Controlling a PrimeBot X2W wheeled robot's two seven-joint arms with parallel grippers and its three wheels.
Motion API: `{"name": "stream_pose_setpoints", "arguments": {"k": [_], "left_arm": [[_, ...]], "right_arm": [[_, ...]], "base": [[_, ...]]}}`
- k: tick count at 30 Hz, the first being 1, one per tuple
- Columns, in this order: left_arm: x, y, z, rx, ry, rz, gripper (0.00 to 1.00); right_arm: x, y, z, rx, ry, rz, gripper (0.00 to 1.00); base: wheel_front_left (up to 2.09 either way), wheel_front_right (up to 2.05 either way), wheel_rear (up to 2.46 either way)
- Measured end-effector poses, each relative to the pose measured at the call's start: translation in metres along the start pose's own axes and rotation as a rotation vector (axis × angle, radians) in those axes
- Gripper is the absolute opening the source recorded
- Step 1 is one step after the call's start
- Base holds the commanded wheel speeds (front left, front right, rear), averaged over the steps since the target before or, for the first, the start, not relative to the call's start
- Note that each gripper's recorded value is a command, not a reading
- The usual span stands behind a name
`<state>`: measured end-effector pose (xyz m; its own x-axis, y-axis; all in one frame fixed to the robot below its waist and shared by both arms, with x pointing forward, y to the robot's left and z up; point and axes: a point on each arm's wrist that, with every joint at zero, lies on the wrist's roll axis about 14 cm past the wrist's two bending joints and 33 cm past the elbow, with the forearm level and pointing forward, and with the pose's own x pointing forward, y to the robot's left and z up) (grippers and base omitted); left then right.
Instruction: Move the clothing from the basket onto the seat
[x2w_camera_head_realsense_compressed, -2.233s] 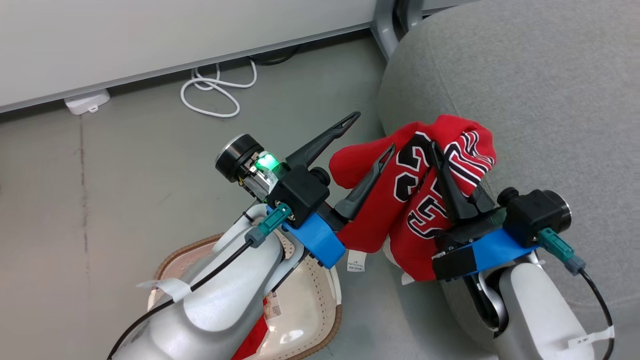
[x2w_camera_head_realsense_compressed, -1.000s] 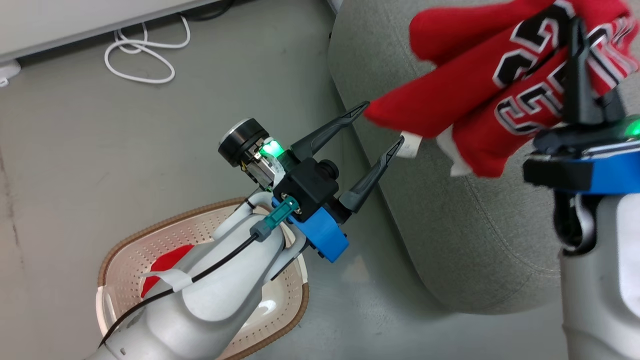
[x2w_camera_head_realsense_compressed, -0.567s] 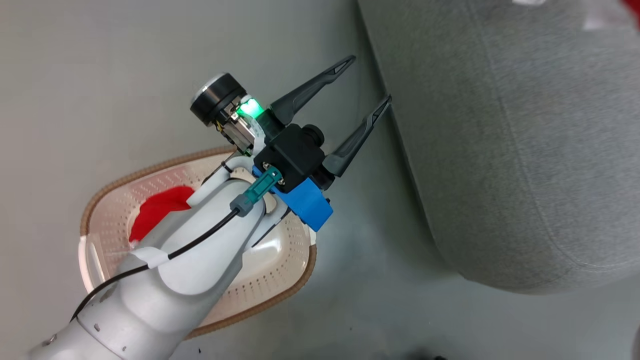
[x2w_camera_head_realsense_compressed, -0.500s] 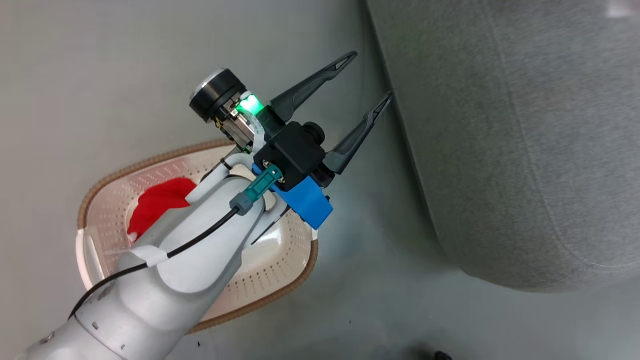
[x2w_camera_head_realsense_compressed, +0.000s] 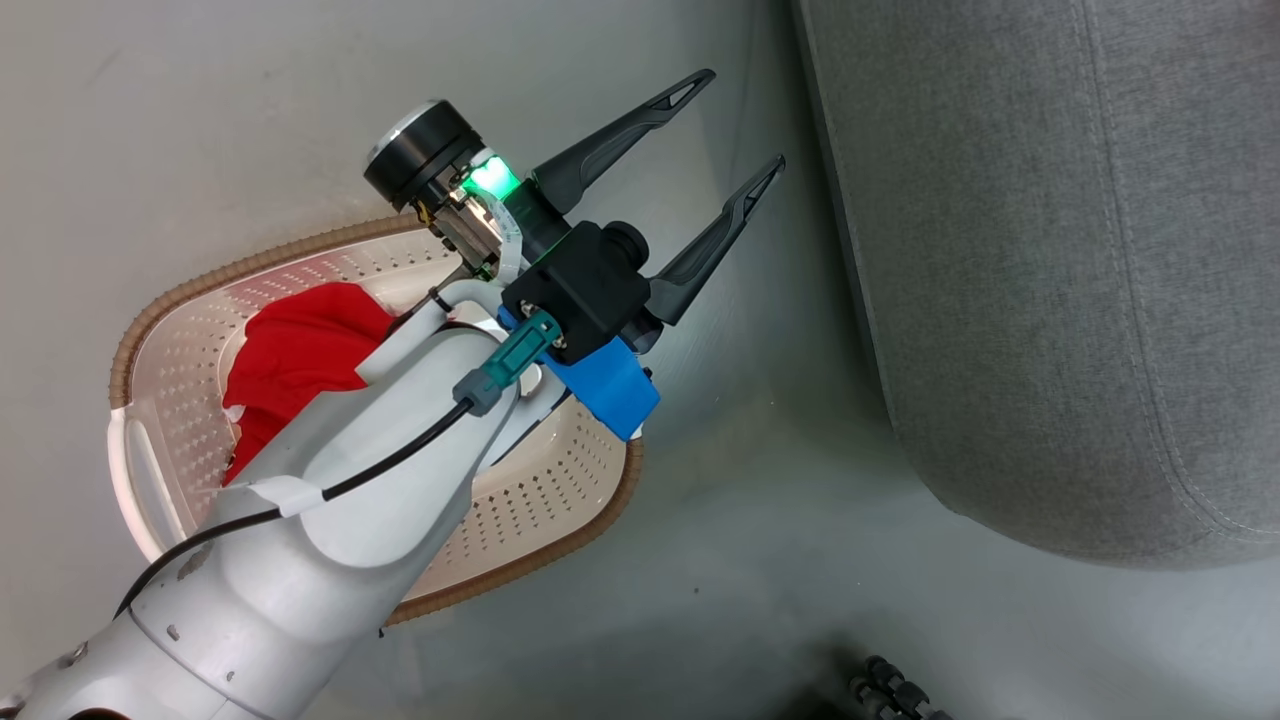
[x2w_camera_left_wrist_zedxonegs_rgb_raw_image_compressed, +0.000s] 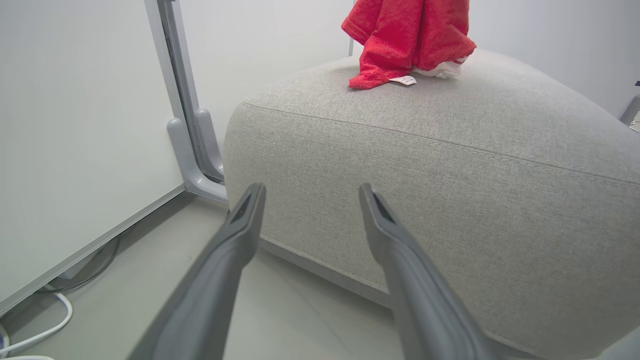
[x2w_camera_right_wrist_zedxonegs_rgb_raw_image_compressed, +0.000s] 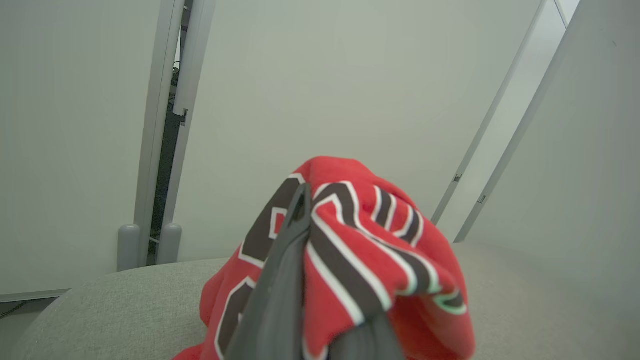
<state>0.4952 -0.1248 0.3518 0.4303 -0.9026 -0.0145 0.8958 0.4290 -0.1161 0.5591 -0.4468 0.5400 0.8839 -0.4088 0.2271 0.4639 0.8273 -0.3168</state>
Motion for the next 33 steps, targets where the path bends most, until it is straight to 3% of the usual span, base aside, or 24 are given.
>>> {"name": "stream_pose_setpoints", "arguments": {"k": [11, 15, 17, 18, 19, 33], "left_arm": [[-0.004, 0.003, -0.002, 0.004, 0.011, 0.009, 1.00], [-0.004, 0.005, 0.004, 0.016, 0.006, 0.014, 1.00], [-0.004, 0.005, 0.009, 0.021, 0.001, 0.017, 1.00], [-0.004, 0.005, 0.012, 0.024, -0.002, 0.020, 1.00], [-0.005, 0.005, 0.014, 0.026, -0.004, 0.023, 1.00], [-0.026, -0.002, 0.075, 0.043, -0.059, 0.133, 1.00]], "right_arm": [[-0.048, 0.016, -0.100, 0.082, 0.307, -0.007, 0.00], [-0.060, 0.020, -0.113, 0.112, 0.363, -0.010, 0.00], [-0.065, 0.018, -0.115, 0.117, 0.374, -0.013, 0.10], [-0.069, 0.016, -0.116, 0.119, 0.383, -0.016, 0.74], [-0.073, 0.013, -0.116, 0.119, 0.389, -0.018, 1.00], [-0.140, -0.020, -0.067, 0.126, 0.315, -0.026, 1.00]], "base": [[0.00, 0.00, 0.00], [0.00, 0.00, 0.00], [0.00, 0.00, 0.00], [0.00, 0.00, 0.00], [0.00, 0.00, 0.00], [0.00, 0.00, 0.00]]}}
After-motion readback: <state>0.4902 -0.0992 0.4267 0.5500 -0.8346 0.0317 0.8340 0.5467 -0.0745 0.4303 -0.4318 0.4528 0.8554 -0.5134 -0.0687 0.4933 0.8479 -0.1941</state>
